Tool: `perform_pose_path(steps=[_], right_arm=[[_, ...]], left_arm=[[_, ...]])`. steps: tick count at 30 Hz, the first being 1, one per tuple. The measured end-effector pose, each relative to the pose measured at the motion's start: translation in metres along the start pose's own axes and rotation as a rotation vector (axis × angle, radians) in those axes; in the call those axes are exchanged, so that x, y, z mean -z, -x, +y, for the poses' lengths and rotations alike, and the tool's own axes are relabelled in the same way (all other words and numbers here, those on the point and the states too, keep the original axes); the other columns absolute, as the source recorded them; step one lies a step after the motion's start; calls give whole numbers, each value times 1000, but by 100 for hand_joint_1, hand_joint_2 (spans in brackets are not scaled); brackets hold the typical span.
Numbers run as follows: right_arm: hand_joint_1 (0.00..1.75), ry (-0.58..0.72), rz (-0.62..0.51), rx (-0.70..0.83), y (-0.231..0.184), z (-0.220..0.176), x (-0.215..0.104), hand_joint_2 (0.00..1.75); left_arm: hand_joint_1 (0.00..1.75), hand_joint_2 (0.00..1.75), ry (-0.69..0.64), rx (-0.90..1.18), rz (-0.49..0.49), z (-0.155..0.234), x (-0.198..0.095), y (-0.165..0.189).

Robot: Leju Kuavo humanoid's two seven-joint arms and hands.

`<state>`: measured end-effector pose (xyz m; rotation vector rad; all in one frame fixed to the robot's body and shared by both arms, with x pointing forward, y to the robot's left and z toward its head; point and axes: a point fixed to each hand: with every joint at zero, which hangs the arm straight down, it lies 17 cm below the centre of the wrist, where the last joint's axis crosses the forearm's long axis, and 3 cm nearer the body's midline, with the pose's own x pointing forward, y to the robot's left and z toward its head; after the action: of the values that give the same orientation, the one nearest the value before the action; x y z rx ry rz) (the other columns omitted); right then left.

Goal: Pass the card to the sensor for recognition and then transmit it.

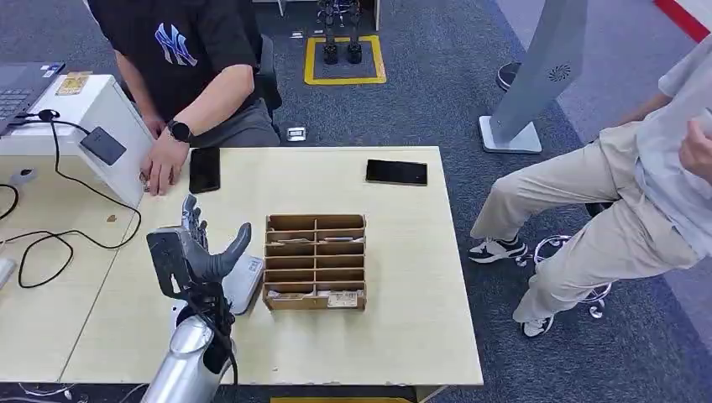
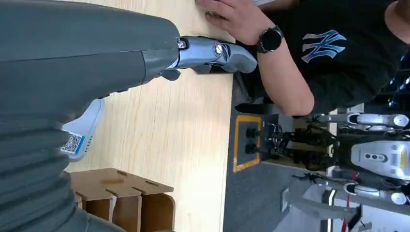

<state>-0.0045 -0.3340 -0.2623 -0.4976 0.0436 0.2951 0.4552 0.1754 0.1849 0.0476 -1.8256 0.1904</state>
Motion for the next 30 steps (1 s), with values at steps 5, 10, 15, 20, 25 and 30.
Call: perform_pose_path(steps=[5, 10, 15, 20, 25, 30], right_arm=[[0, -4, 1, 2, 1, -1, 0, 175], [0, -11, -13, 3, 1, -5, 1, 175], [0, -11, -29, 2, -1, -8, 1, 175], [0, -12, -37, 2, -2, -9, 2, 175], [0, -5, -37, 2, -2, -12, 3, 175], [0, -2, -37, 1, -2, -13, 3, 175]], left_arm=[[0, 175, 41, -17, -52, -4, -9, -15], [0, 175, 272, -49, -178, -35, -50, -45], [0, 175, 559, -142, -244, -66, -100, -65], [0, 175, 725, -141, -301, -77, -137, -72], [0, 175, 780, 59, -347, -81, -151, -57], [0, 175, 804, 181, -374, -83, -158, -47]])
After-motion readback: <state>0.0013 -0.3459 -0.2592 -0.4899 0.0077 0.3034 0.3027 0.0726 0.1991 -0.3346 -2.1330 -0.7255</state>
